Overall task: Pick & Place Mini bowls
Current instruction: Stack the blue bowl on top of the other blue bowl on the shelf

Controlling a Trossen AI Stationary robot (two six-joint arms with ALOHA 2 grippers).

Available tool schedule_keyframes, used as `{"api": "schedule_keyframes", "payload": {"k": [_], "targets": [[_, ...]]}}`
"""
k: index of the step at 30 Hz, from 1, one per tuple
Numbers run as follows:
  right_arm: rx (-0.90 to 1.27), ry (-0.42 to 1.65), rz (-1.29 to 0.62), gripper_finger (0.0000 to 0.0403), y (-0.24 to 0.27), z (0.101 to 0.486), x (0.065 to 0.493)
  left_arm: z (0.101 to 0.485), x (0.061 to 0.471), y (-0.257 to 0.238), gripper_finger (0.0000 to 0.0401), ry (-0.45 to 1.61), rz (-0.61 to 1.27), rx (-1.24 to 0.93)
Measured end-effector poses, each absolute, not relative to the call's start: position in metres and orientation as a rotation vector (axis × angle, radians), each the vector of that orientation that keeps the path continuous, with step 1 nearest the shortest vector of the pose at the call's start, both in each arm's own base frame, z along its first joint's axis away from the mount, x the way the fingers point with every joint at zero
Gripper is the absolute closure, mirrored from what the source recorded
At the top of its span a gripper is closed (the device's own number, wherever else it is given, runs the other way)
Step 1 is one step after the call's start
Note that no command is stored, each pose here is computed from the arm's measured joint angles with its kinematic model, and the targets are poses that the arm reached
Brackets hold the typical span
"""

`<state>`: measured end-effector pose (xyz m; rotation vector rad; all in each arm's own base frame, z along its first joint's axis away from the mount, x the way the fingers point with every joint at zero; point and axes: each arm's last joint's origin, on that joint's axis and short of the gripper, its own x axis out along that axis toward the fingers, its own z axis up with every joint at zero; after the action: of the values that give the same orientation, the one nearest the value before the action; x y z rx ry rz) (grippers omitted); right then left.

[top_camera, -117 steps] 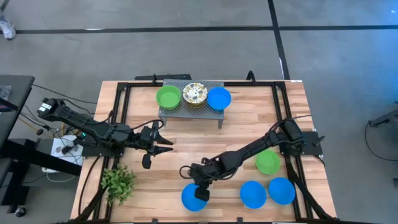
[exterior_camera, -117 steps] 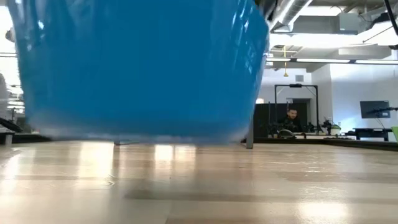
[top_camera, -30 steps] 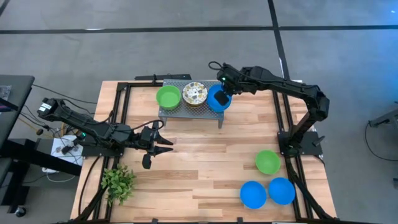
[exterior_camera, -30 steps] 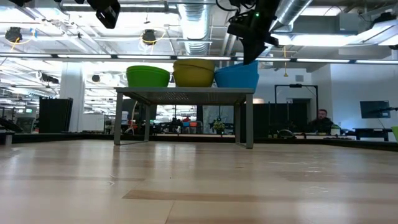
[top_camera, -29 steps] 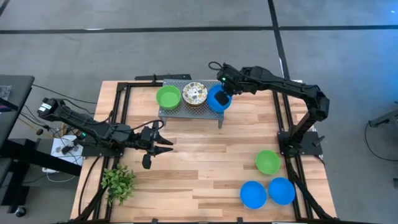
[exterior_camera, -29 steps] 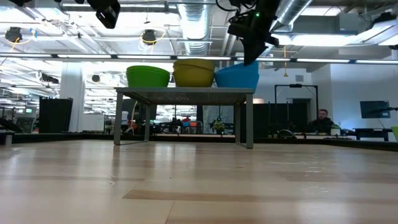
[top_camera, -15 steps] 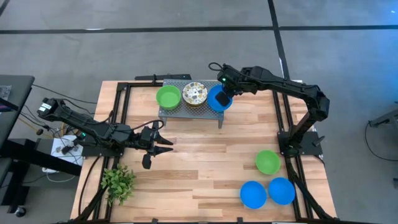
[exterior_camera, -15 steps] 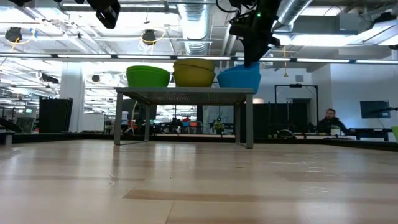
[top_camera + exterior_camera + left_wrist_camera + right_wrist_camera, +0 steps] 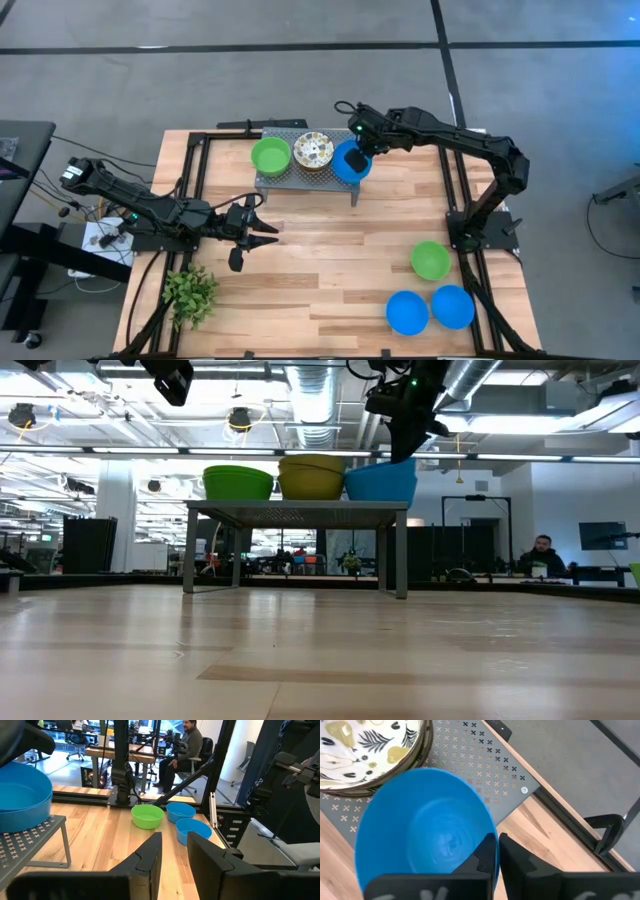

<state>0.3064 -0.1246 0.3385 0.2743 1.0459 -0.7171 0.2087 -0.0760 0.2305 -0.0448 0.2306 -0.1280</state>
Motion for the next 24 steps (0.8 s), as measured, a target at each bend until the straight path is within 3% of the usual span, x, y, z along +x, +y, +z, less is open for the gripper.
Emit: {"api": "schedule_keyframes", "payload": {"k": [17, 24], "targets": [[0.353, 1.033, -0.643, 0.0401, -0.1308, 0.3385, 0.3054, 0.2306, 0.2087, -0.076, 0.0311, 0.23, -0.128, -0.045], [0.368, 1.036, -0.632, 0.0383, -0.1324, 0.3382, 0.3045, 0.2306, 0.2087, -0.076, 0.0311, 0.23, -0.128, -0.045]]}}
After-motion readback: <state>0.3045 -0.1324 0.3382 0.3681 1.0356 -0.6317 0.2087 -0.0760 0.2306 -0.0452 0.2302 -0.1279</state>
